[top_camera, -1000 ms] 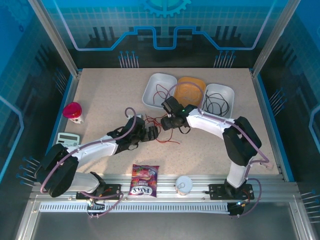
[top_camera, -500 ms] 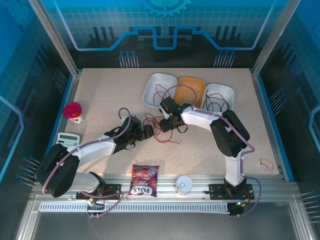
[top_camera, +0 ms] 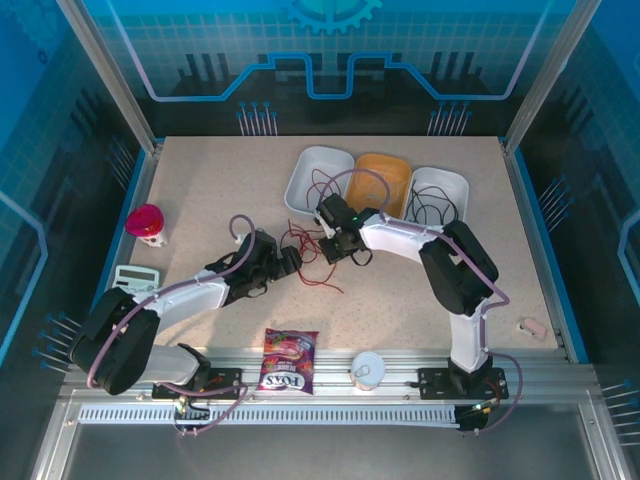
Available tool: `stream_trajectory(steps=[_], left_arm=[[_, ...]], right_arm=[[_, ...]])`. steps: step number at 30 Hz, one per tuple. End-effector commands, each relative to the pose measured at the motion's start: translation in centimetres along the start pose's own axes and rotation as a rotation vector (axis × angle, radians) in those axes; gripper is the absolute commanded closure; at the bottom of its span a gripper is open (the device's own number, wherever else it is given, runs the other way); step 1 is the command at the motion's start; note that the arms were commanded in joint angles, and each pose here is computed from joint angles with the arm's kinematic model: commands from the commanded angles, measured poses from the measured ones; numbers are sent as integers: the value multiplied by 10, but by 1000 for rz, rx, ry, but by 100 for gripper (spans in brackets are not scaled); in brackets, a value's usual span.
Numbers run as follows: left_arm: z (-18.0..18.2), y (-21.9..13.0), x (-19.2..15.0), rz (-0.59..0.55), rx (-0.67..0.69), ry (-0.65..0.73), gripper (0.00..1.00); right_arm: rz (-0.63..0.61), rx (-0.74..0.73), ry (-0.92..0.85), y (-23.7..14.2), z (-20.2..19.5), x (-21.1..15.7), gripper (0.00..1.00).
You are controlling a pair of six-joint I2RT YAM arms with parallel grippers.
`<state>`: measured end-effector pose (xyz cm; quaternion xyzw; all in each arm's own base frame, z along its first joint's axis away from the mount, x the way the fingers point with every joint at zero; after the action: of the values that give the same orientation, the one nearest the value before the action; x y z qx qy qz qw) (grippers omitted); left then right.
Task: Untangle the cables
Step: Pick up the cable.
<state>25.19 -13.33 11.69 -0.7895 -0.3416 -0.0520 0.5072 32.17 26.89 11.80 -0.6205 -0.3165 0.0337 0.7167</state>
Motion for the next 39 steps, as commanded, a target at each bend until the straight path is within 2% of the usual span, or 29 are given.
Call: stream_trajectory(steps=[1, 4, 10, 20, 29, 35, 39], left_arm=[[4, -2, 1, 4, -13, -35, 1], [6, -5, 4, -7, -10, -36, 1], [9, -11, 7, -26, -11, -40, 1], [19, -21, 11, -73, 1, -56, 1], [29, -27, 13, -92, 30, -76, 1], [29, -29, 14, -101, 27, -72, 1], [23, -30, 17, -109, -16, -40, 1]], right_arm=[[-74, -55, -28, -37, 8, 5, 97], [-118, -85, -43, -59, 15, 8, 100], [-233, -94, -67, -108, 30, 19, 100], [-362, -59, -3, -167, 30, 26, 100], [-475, 29, 16, -219, 30, 29, 100], [-533, 114, 38, -240, 32, 28, 100], [-496, 131, 73, -228, 32, 26, 100]])
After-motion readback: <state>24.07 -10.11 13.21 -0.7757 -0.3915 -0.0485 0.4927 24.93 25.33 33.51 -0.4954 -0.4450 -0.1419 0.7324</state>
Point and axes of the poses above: each hand's point on the last joint's axis, 136 mm out from that joint toward the fingers, its own y axis out along the fingers, its own z axis along the line the jaws close on, x = y × z, the point moved 8 cm from there along -y, back along the fingers
